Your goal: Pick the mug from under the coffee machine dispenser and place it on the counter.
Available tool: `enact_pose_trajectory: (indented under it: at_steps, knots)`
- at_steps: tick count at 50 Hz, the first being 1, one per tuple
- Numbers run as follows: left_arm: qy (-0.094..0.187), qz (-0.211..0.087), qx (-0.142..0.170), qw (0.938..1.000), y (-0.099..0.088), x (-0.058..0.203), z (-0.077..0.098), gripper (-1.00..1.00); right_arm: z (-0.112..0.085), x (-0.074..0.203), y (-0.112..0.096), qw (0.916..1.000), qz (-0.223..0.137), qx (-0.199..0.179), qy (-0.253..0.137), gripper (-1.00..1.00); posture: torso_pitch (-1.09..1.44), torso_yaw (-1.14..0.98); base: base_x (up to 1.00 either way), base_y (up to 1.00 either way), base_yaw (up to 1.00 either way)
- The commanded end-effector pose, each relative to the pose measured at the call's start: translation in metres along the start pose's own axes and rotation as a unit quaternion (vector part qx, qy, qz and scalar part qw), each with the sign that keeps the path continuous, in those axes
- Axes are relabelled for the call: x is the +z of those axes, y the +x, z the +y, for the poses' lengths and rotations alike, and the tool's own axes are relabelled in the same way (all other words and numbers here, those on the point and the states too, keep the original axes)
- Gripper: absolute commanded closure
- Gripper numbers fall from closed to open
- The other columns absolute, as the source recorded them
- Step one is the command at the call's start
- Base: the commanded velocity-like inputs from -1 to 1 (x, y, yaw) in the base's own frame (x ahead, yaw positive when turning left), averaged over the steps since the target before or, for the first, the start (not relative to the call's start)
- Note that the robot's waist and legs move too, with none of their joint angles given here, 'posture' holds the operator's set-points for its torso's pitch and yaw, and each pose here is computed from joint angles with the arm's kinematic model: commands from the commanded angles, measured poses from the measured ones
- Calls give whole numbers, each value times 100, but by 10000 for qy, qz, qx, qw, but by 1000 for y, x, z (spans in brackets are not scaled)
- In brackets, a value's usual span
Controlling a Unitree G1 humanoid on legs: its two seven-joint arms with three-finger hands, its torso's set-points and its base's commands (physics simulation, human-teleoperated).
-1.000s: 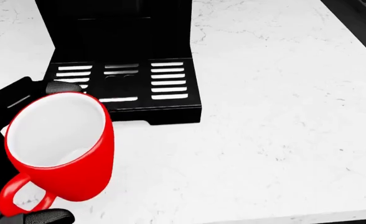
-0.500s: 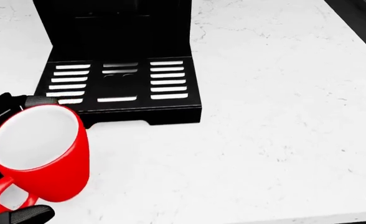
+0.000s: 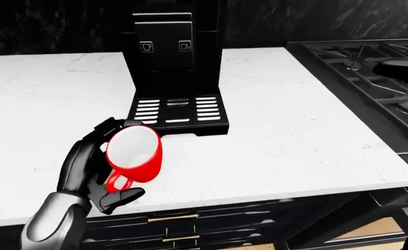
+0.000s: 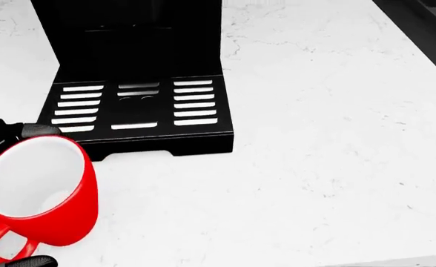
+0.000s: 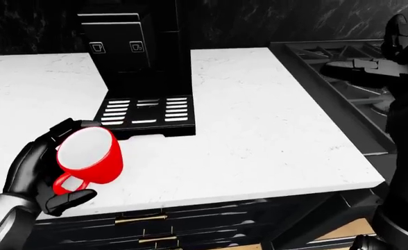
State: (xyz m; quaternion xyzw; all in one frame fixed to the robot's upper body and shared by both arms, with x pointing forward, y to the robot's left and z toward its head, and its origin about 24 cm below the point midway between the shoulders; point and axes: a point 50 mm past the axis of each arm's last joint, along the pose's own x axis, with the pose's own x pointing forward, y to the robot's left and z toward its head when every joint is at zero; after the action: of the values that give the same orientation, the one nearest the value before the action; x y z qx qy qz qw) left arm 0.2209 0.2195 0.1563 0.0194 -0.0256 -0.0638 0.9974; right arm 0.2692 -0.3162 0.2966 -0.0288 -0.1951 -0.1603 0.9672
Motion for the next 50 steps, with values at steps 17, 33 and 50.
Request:
enact_pose_trajectory:
  at_steps: [17, 33, 50]
  knots:
    - [120, 174, -23, 9998, -3, -2, 3, -45, -1, 20, -1, 9989, -461, -2, -44, -100, 0, 0, 0, 0, 0]
    - [135, 165, -2, 9998, -4, 3, 6, -95, -1, 20, -1, 9989, -462, 12, -51, -100, 0, 0, 0, 0, 0]
    - [197, 53, 82, 9998, -5, 15, 14, -100, 1, 21, -2, 9990, -452, 23, -45, -100, 0, 0, 0, 0, 0]
